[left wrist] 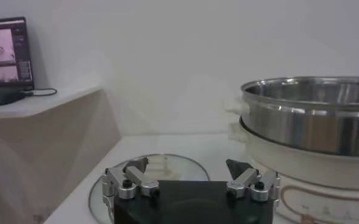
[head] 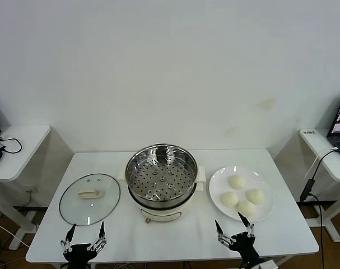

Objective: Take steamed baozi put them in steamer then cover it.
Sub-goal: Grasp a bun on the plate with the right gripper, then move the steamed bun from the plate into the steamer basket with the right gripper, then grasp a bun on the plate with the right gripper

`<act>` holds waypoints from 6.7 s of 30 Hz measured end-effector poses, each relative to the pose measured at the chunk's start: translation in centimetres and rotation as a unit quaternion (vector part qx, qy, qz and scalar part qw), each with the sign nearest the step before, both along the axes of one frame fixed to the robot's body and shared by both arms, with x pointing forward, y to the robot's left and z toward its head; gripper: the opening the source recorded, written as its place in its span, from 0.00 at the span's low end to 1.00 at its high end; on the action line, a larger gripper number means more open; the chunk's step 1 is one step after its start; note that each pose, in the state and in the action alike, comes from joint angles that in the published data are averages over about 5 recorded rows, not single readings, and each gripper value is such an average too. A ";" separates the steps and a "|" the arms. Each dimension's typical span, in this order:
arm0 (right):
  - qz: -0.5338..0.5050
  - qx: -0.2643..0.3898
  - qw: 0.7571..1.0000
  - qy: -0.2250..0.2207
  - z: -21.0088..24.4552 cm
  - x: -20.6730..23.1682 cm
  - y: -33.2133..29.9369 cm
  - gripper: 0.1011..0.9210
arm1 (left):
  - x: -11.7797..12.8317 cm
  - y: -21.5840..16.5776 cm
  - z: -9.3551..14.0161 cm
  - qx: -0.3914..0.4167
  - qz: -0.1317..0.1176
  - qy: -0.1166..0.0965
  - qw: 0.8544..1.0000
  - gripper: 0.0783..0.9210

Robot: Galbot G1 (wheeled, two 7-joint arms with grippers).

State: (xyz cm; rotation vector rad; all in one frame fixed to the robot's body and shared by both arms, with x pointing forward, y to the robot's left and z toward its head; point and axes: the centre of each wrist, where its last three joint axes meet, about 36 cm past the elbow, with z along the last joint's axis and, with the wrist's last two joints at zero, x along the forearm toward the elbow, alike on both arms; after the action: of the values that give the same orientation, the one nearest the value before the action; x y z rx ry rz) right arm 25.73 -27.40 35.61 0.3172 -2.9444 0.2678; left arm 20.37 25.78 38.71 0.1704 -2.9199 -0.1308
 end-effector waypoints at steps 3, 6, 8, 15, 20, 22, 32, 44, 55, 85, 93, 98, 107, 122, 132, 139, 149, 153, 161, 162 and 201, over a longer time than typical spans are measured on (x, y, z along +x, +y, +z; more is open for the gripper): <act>0.000 -0.021 1.000 -0.007 0.5 0.7 -0.6 0.88 | 0.2 0.2 0.2 0.009 -0.002 -0.002 1.000 0.88; 0.003 -0.058 0.998 -0.016 1.4 2.0 -1.8 0.88 | 0.5 0.4 0.6 0.023 -0.005 -0.005 1.000 0.88; 0.005 -0.087 0.996 -0.020 2.1 2.9 -2.8 0.88 | 0.6 0.5 0.9 0.031 -0.007 -0.008 0.999 0.88; 0.030 -0.203 0.979 -0.016 4.8 7.2 -6.8 0.88 | 1.0 0.9 1.8 0.051 -0.008 -0.013 0.999 0.88; 0.067 -0.293 0.954 -0.002 7.0 11.0 -9.6 0.88 | 0.9 1.0 2.1 0.063 -0.010 -0.013 0.998 0.88; 0.088 -0.328 0.940 0.005 8.1 12.7 -10.7 0.88 | 0.9 0.9 2.1 0.066 -0.010 -0.013 0.998 0.88; 0.215 -0.446 0.866 0.063 13.6 22.2 -12.4 0.88 | 1.0 0.9 2.4 0.073 -0.007 -0.019 0.997 0.88; 0.344 -0.503 0.769 0.194 15.9 31.3 -11.7 0.88 | 1.4 1.4 2.4 0.081 -0.003 -0.021 0.997 0.88; 0.377 -0.508 0.726 0.270 13.8 35.8 -10.8 0.88 | 1.6 1.9 2.6 0.088 0.001 -0.024 0.996 0.88; 0.380 -0.514 0.696 0.327 8.6 41.1 -6.9 0.69 | 1.4 2.7 2.7 0.097 0.003 -0.020 0.995 0.88; 0.383 -0.516 0.693 0.328 8.9 41.4 -6.9 0.54 | 1.2 2.6 2.7 0.095 0.002 -0.020 0.995 0.88; 0.385 -0.514 0.692 0.328 9.5 41.6 -6.9 0.52 | 1.1 2.4 2.8 0.093 0.001 -0.021 0.995 0.88; 0.388 -0.512 0.697 0.319 12.5 41.6 -7.3 0.52 | 1.1 2.2 3.1 0.093 -0.001 -0.026 0.995 0.88; 0.403 -0.507 0.721 0.247 24.1 41.6 -5.2 0.54 | 1.6 1.9 3.3 0.091 -0.013 -0.034 0.995 0.88; 0.430 -0.513 0.721 0.179 32.0 42.5 1.2 0.54 | 1.9 2.3 3.2 0.090 -0.014 -0.034 0.995 0.88; 0.474 -0.517 0.698 0.141 33.6 43.1 8.2 0.54 | 2.2 2.9 3.1 0.092 -0.011 -0.035 0.995 0.88; 0.539 -0.563 0.619 0.101 30.7 42.9 17.2 0.54 | 2.5 3.4 2.7 0.093 -0.005 -0.031 0.995 0.88; 0.559 -0.589 0.579 0.078 28.7 42.7 19.4 0.54 | 2.5 3.5 2.5 0.093 -0.002 -0.029 0.995 0.88; 0.586 -0.631 0.507 0.035 25.2 42.8 21.6 0.55 | 2.4 3.6 2.4 0.092 0.002 -0.028 0.995 0.88; 0.588 -0.635 0.500 0.028 24.9 42.9 21.8 0.55 | 2.4 3.6 2.4 0.092 0.002 -0.028 0.995 0.88; 0.598 -0.631 0.495 0.002 28.8 42.8 20.1 0.88 | 2.6 3.7 2.9 0.095 -0.002 -0.036 0.995 0.88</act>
State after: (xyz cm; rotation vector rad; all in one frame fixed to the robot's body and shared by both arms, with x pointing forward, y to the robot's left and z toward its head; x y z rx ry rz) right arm 68.58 -7.27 64.41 1.7886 -1.1157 2.1729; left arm 22.94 29.46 41.62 0.2033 -2.9763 -0.4115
